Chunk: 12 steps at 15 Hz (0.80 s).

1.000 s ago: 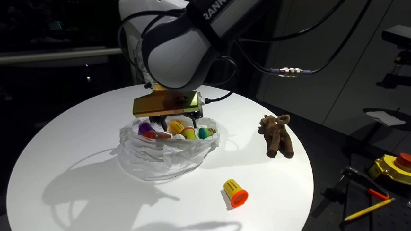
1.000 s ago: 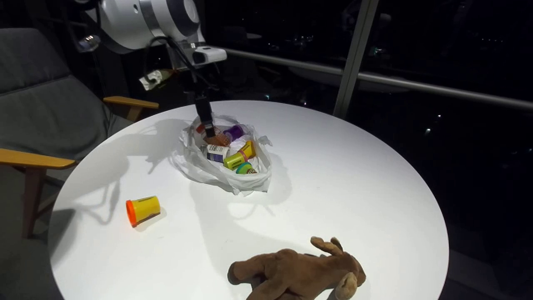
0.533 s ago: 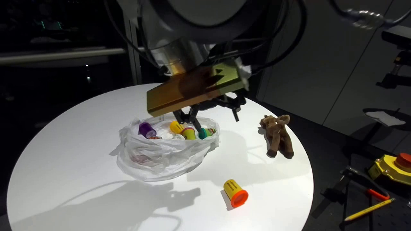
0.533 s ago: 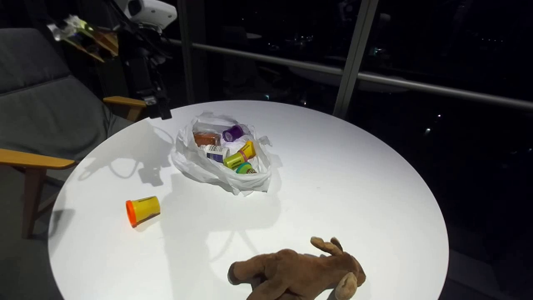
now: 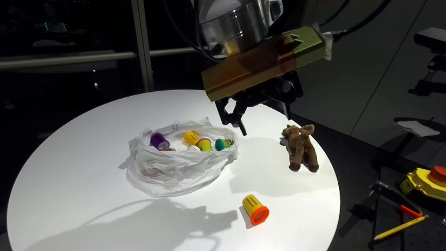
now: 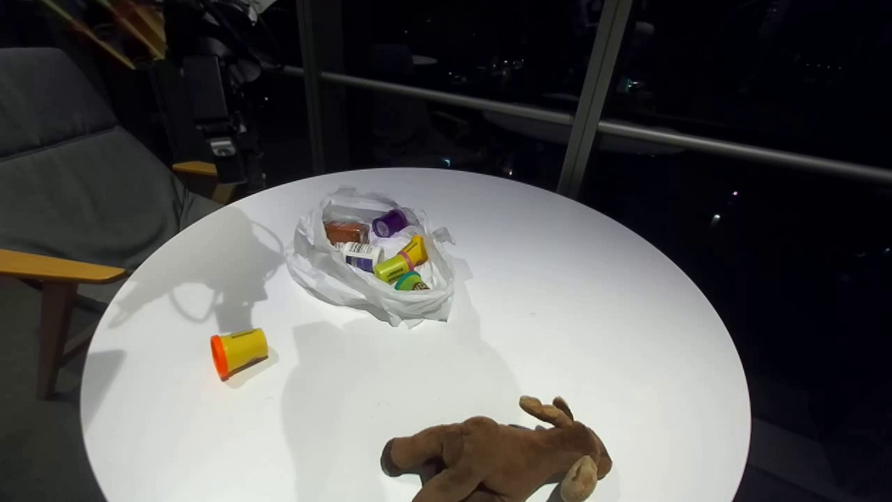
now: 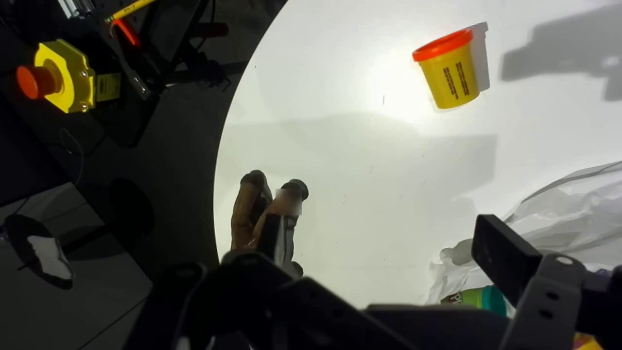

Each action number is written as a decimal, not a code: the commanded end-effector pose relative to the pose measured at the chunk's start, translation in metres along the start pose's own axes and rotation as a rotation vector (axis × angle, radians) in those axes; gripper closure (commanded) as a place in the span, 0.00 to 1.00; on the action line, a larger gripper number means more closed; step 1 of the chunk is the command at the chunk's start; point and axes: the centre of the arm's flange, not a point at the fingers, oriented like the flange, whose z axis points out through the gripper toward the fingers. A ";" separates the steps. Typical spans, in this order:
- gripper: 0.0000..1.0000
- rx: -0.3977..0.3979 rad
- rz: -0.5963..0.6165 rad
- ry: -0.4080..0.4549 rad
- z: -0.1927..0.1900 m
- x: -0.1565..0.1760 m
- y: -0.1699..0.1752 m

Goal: Pick up all the objects from the table and put them on the plastic

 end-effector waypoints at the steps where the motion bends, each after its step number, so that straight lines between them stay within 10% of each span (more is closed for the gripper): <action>1: 0.00 -0.001 -0.005 0.001 0.001 -0.003 -0.002; 7: 0.00 -0.007 -0.096 0.008 0.002 -0.007 -0.007; 12: 0.00 0.144 -0.232 0.045 0.007 -0.012 -0.011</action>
